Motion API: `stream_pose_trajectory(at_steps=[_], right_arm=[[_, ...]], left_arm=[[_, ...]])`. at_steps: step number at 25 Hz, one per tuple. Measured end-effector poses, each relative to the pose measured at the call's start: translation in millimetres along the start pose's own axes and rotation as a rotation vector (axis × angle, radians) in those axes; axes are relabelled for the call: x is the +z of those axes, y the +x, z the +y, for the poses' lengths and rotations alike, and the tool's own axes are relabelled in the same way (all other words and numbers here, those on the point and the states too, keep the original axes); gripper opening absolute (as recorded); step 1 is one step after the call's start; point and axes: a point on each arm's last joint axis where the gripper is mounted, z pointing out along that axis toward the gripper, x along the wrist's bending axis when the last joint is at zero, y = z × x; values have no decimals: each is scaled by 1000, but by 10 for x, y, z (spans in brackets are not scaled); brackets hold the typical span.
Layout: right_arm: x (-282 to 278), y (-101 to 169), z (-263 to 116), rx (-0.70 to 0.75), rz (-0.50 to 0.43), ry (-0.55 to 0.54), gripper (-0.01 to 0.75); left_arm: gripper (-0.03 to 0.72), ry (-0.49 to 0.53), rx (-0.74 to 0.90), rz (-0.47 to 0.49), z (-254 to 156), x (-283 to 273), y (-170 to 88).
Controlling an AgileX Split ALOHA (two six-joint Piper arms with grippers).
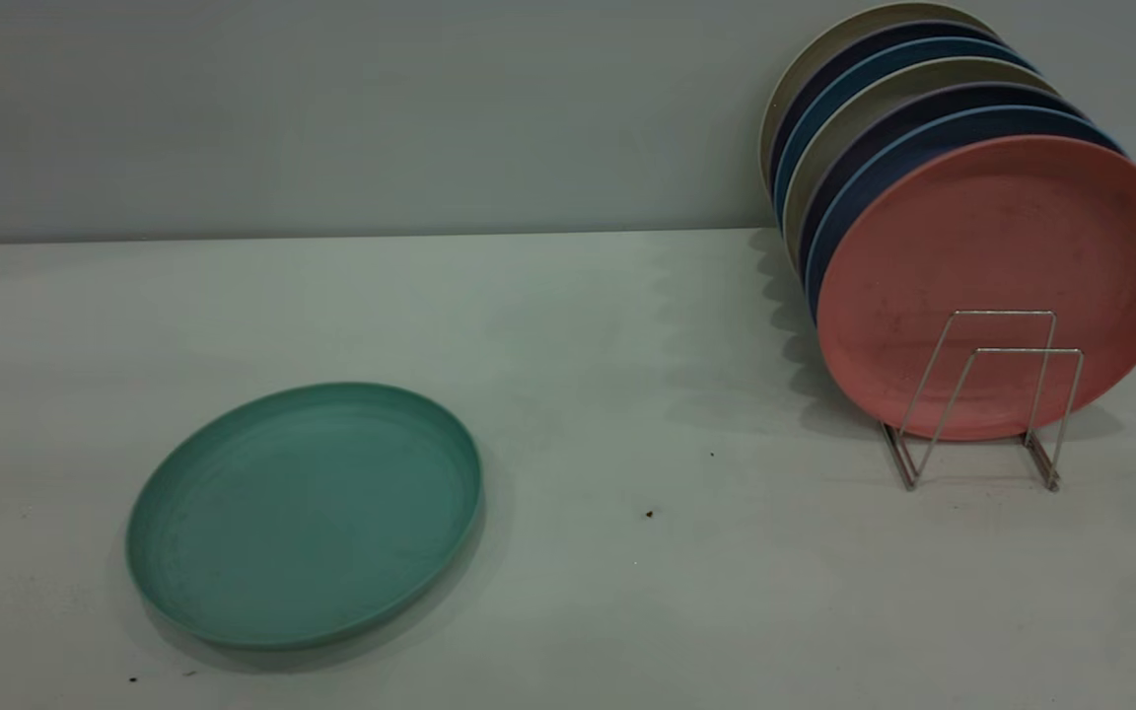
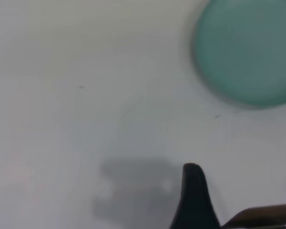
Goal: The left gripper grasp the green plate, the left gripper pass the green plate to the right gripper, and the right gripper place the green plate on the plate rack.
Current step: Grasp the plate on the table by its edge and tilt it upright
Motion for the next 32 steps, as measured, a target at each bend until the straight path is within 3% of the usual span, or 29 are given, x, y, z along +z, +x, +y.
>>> stream_pose_trajectory(at_steps=[10,16,21,25,32], right_arm=[[874,179,479,-88,287,78,506],[1307,590,504,-117,460,103,499],[1579,1005,394,-106,592,189,498],[1805,1251,435,-116,648,215,498],[2164,1362,422,-64,669,290,498]], left_arm=[[568,203,-69,-142,713,947,-126],[568,284,-58,-134,821,1525,-98],[568,391,-101,-112,822,2057,140],[568,484,-134,-119,763,2504,242],[568,554,-165,-244,609,3069,145]])
